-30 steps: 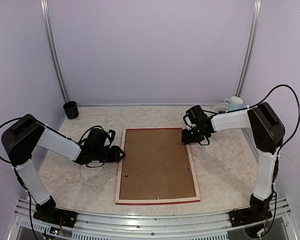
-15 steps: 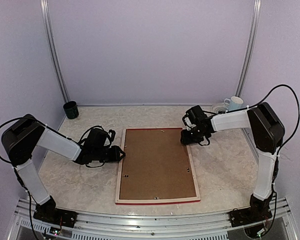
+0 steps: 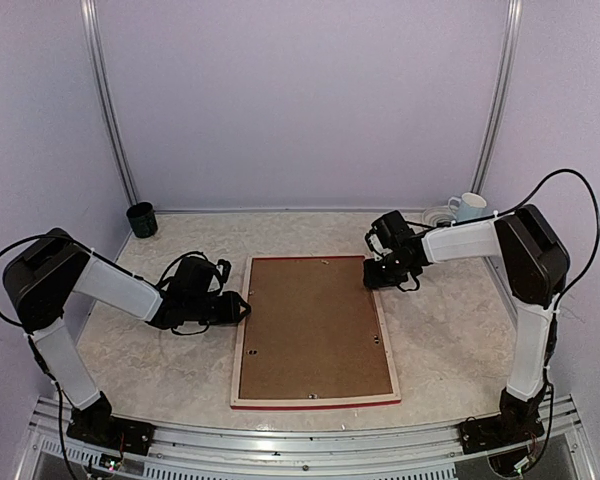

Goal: Put the photo into the frame
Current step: Press the fastener onto the backboard.

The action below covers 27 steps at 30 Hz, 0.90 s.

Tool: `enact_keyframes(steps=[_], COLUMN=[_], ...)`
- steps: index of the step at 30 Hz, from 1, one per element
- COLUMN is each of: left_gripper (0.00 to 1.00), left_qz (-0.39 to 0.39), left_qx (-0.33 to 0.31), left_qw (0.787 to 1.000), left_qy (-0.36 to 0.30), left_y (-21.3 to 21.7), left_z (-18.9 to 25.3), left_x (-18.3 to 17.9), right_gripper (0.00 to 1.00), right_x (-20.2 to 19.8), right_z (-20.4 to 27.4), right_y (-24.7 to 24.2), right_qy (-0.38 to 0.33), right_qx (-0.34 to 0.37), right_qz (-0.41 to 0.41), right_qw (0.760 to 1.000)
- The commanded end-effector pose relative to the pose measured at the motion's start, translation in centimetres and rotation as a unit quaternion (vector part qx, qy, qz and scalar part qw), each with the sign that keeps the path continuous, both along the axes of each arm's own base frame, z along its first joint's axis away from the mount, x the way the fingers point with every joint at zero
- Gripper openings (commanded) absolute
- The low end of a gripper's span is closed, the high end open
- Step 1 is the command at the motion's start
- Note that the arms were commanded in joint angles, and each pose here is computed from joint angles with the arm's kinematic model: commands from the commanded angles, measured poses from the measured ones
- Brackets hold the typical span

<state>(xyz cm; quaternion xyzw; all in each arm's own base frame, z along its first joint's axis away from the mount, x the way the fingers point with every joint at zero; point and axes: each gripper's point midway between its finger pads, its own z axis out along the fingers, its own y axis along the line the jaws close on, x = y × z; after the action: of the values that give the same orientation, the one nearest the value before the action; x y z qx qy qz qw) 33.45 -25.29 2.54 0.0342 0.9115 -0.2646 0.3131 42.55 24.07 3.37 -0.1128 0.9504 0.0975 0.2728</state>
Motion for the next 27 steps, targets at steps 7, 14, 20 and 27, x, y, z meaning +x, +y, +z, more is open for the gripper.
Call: enact_keyframes(steps=[7,14,20,27], left_gripper=[0.35,0.35,0.35,0.35], left_qz=[-0.001,-0.001,-0.001,0.000], left_qx=[0.014,0.014,0.013,0.015], left_qw=[0.999,0.999,1.000,1.000], left_qy=[0.029,0.030,0.028,0.027], left_y=[0.7,0.7,0.7,0.8], left_z=[-1.7,-1.7,-1.6,-1.6], left_x=[-1.0,-1.0,-1.0,-0.9], right_gripper=[0.29,0.27,0.18,0.21], right_x=[-0.8,-0.8,-0.6,-0.4], right_z=[-0.4,-1.0,-1.3,-0.5], right_y=[-0.5,-0.5,-0.6,-0.7], right_qy=[0.010,0.014,0.015,0.012], right_qx=[-0.023,-0.028,-0.035,-0.044], right_qz=[0.005,0.007,0.010,0.012], right_qw=[1.000,0.999,0.999,0.999])
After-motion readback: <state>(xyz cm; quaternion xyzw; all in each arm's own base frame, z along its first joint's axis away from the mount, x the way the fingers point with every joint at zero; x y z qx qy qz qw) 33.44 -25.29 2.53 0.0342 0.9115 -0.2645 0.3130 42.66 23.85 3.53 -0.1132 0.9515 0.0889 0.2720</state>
